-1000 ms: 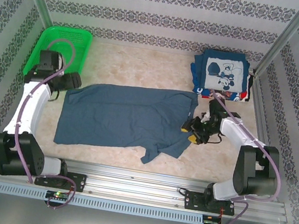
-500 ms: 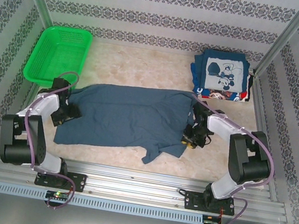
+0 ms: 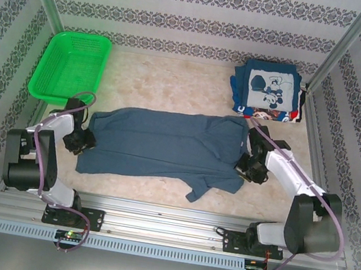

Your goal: Fold and stack the t-shirts

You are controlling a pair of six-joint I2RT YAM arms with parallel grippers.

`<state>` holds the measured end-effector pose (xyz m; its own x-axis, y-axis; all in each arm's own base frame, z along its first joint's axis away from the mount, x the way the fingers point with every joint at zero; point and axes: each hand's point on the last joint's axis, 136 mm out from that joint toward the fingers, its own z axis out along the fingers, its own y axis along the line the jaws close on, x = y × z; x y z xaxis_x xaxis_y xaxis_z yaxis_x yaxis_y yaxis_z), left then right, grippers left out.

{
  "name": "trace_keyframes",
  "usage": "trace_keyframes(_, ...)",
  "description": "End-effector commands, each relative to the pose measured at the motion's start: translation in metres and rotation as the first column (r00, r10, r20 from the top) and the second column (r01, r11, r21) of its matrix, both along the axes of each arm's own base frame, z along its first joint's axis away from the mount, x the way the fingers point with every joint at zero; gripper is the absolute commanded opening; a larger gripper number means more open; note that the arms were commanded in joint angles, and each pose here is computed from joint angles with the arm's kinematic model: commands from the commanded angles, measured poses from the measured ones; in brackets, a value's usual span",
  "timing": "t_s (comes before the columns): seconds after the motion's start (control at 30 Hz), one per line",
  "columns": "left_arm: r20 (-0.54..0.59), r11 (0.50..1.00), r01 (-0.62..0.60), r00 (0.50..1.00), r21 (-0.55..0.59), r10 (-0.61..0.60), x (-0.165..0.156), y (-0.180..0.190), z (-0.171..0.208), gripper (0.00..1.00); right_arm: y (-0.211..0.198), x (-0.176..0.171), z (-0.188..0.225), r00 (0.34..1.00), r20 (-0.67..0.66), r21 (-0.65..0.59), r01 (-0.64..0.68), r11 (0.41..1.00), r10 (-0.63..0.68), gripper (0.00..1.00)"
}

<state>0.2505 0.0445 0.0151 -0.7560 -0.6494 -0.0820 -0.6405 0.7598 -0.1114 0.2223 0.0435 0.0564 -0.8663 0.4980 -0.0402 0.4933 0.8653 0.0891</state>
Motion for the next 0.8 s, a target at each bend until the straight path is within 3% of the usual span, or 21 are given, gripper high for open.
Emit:
trace_keyframes(0.0,-0.033,0.993,-0.06,0.998,-0.099,0.057,-0.024,-0.022,-0.003,0.36,-0.034,-0.034,-0.001,0.994,-0.087,-0.134,0.05,0.99,-0.062,0.0)
trace_keyframes(0.1,0.001,0.991,-0.059,0.998,-0.121,0.06,-0.017,-0.025,0.015,0.53,-0.041,-0.035,-0.002,0.993,-0.067,-0.116,0.088,0.989,-0.097,0.0)
trace_keyframes(0.27,0.167,0.993,-0.066,0.983,-0.099,0.082,0.031,-0.014,0.068,0.66,-0.035,-0.018,0.005,0.996,-0.015,-0.071,0.087,0.994,-0.089,0.42)
trace_keyframes(0.4,0.245,0.975,-0.023,0.966,-0.222,0.078,0.068,-0.034,0.093,0.65,-0.02,0.003,0.022,0.997,0.06,0.016,0.046,0.999,-0.047,0.61)
trace_keyframes(0.5,0.251,0.971,0.026,0.967,-0.237,0.036,0.075,-0.048,0.093,0.62,-0.012,0.018,0.041,0.99,0.142,0.054,-0.009,0.999,0.001,0.76)
trace_keyframes(0.57,0.246,0.962,0.038,0.969,-0.271,0.031,0.075,-0.056,0.083,0.57,-0.009,0.026,0.05,0.982,0.187,0.067,-0.041,0.997,0.028,0.81)
trace_keyframes(0.77,0.205,0.948,0.116,0.977,-0.295,-0.055,0.071,-0.08,0.057,0.56,-0.001,0.039,0.056,0.974,0.217,0.117,-0.098,0.988,0.071,0.85)
